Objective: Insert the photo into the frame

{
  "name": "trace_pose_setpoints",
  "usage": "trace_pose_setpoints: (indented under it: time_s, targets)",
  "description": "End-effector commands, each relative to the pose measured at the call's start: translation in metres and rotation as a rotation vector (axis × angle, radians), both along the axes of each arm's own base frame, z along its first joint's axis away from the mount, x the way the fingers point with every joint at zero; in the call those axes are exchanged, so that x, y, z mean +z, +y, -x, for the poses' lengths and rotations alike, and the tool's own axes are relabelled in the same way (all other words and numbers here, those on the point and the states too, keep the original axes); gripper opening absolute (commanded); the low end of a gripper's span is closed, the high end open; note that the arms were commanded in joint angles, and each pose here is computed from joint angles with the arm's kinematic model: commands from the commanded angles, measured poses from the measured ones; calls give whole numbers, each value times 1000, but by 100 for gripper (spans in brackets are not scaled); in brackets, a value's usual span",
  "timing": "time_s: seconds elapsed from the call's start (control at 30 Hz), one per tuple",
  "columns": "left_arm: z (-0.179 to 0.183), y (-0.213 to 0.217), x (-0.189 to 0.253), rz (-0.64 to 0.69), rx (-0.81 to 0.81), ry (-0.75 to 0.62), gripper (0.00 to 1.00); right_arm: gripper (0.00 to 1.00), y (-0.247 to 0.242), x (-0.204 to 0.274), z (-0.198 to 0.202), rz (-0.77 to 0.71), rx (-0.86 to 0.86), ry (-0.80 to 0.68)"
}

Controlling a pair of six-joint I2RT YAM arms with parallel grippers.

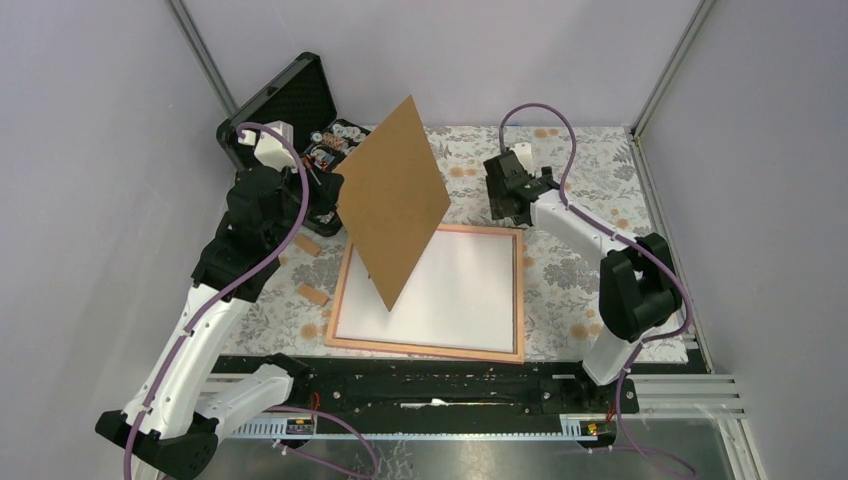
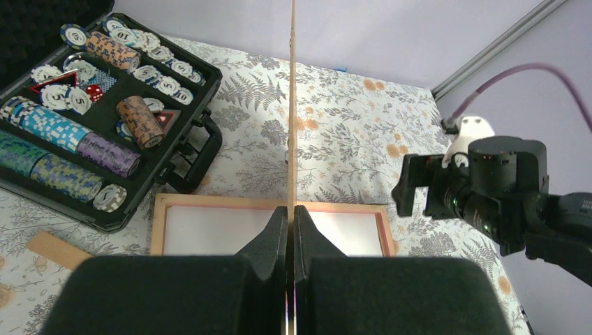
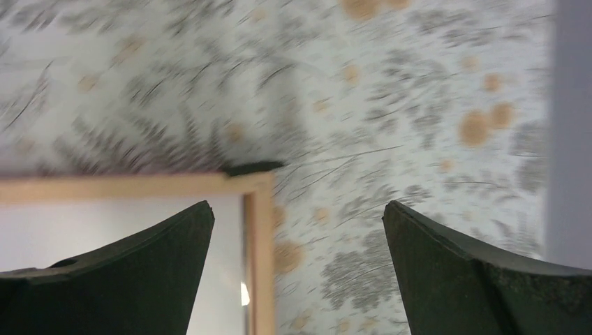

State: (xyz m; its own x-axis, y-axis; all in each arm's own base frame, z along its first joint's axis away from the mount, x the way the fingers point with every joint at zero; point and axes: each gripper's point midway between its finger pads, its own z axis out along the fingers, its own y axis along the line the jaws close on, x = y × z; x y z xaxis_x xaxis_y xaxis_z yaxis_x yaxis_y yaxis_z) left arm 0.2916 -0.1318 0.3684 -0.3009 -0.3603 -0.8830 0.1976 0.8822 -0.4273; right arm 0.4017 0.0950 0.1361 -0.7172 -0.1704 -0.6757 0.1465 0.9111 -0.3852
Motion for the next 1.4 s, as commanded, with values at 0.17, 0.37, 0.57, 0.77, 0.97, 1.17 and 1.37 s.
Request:
trace_pose_setpoints:
  time_s: [0.17,0.37,0.57,0.77,0.97,1.17,1.37]
  targets:
    - [-2,-10,17,62,-38,-61,0,100,38,-33,10,-211,150,151]
    - [0,-10,18,65,-42,-62,0,100,28,-61,-4,-141,117,183]
    - [0,-9,17,59,-40,-58,0,100,12,-68,-12,-92,47,175]
    - [-1,-9,17,54,-38,-60,0,100,5,-78,-13,-89,21,188]
    - [-3,-9,14,48,-36,-53,0,100,-4,-85,-16,-80,-5,195]
    - [-3,-10,13,51,-39,-48,0,100,-59,-74,-25,77,-222,127]
    - [-3,-11,10,59,-38,-37,0,100,-50,-33,-33,-177,-178,51]
